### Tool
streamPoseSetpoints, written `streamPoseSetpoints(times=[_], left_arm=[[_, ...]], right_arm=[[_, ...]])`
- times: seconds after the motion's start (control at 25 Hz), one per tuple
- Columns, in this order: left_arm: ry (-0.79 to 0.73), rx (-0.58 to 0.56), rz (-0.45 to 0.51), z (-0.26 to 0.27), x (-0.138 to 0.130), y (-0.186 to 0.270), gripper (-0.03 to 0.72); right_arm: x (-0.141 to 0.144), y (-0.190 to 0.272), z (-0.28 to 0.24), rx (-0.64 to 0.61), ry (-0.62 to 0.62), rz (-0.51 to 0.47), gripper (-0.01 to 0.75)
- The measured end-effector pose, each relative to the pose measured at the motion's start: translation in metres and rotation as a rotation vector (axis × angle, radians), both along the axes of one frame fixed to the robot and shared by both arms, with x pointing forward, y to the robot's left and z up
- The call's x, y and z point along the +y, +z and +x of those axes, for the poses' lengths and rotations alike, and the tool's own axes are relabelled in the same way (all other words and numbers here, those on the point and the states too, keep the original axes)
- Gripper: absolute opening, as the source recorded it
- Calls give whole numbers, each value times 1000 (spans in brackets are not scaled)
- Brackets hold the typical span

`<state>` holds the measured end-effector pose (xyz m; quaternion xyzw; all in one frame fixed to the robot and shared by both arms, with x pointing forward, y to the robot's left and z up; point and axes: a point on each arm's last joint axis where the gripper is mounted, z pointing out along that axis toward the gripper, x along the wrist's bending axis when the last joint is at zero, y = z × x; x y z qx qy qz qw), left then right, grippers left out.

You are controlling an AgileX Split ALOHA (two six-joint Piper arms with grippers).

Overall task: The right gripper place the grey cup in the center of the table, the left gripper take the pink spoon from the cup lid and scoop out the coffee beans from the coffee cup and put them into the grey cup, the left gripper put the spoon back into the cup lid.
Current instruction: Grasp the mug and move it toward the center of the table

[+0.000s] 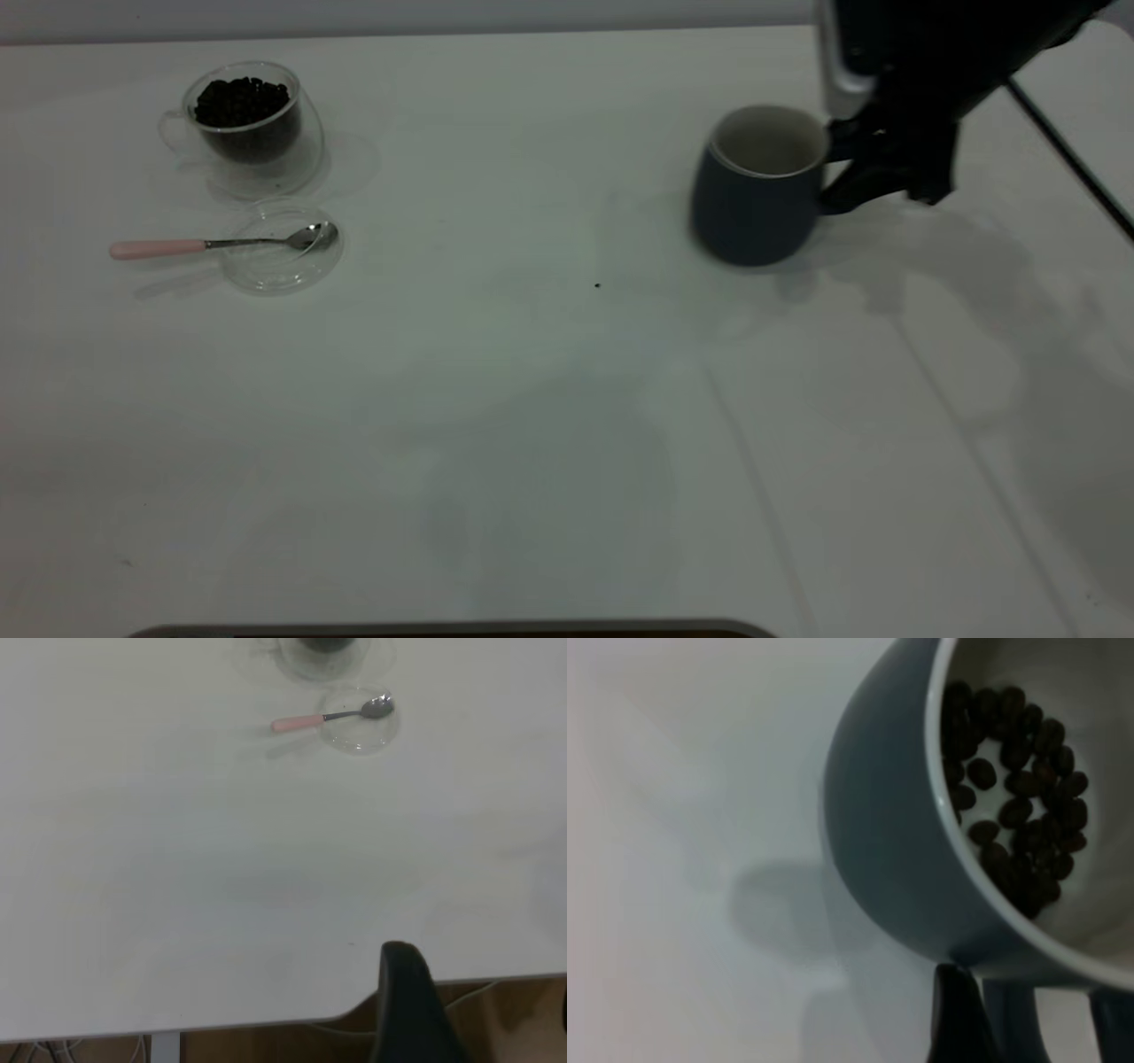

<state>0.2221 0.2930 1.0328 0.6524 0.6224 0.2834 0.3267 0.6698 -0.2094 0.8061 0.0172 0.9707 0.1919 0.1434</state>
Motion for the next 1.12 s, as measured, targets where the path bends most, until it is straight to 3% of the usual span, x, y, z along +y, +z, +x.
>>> streamPoseSetpoints(times=[0.24, 0.52, 0.88, 1.12], left_arm=[[-1, 0, 1, 0, 0, 0, 476], [-1, 0, 1, 0, 0, 0, 476], [-1, 0, 1, 0, 0, 0, 476], [-1, 0, 1, 0, 0, 0, 476]], right_arm=[[42, -14, -10, 33, -6, 56, 497], [84, -13, -12, 47, -99, 179, 497], [107, 2, -2, -6, -139, 242, 497], [105, 5, -3, -3, -144, 236, 497]])
